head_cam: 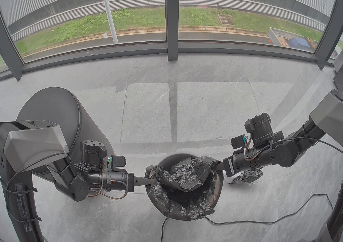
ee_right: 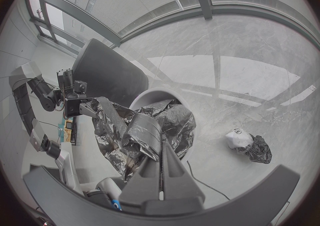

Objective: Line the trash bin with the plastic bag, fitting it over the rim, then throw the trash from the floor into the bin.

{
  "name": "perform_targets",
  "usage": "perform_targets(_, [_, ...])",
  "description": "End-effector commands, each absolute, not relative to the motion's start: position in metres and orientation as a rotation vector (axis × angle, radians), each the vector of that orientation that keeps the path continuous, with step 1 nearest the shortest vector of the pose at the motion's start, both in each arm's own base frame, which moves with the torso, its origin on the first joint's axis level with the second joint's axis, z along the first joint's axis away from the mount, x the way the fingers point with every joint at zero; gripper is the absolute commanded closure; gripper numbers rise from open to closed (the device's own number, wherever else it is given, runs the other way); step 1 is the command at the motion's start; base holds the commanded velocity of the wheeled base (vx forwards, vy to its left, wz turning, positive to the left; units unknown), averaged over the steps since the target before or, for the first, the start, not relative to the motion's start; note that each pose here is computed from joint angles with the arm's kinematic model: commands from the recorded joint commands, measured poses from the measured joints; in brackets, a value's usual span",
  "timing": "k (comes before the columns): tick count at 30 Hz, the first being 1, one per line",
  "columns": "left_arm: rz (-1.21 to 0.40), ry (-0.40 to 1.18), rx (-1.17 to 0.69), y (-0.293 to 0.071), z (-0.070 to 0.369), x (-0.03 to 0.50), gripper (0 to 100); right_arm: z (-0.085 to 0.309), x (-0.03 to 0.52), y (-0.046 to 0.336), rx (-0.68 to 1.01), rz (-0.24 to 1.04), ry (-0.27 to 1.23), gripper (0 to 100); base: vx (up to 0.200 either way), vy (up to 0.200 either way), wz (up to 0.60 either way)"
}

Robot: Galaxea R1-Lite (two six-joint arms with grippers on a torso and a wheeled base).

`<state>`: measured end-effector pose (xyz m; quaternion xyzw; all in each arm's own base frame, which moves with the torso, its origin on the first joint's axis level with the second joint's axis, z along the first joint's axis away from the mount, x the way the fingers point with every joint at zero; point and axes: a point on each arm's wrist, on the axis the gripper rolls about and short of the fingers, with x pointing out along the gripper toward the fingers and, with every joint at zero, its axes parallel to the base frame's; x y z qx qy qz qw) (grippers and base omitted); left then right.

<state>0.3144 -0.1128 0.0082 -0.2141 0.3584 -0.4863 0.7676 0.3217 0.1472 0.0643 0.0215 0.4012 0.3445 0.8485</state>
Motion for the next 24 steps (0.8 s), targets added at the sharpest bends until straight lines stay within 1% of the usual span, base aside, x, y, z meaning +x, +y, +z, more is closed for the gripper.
perform_targets(1, [-1.044, 0.781, -0.465, -0.112, 0.003, 0.314, 100, 0.062, 0.323, 0.146, 0.046, 0.725, 0.84, 100, 0.0, 0.0, 0.0])
perform_targets(4, [-0.991, 0.761, -0.485, -0.091, 0.004, 0.305, 100, 0.057, 0.317, 0.164, 0.023, 0.772, 0.848, 100, 0.0, 0.0, 0.0])
perform_targets(9, [-0.919, 0.786, -0.517, -0.067, 0.0, 0.29, 100, 0.043, 0.309, 0.185, -0.007, 0.826, 0.883, 100, 0.0, 0.0, 0.0])
perform_targets(14, [-0.907, 0.784, -0.497, -0.061, -0.005, 0.288, 100, 0.034, 0.308, 0.197, -0.016, 0.858, 0.864, 100, 0.0, 0.0, 0.0])
perform_targets(18, [-0.923, 0.778, -0.488, -0.066, -0.007, 0.293, 100, 0.034, 0.307, 0.194, -0.021, 0.851, 0.865, 100, 0.0, 0.0, 0.0])
perform_targets(23, [-0.99, 0.756, -0.459, -0.088, -0.006, 0.305, 100, 0.036, 0.312, 0.149, -0.072, 0.788, 0.843, 100, 0.0, 0.0, 0.0])
perform_targets(24, [-0.99, 0.756, -0.459, -0.088, -0.006, 0.305, 100, 0.036, 0.312, 0.149, -0.072, 0.788, 0.843, 100, 0.0, 0.0, 0.0])
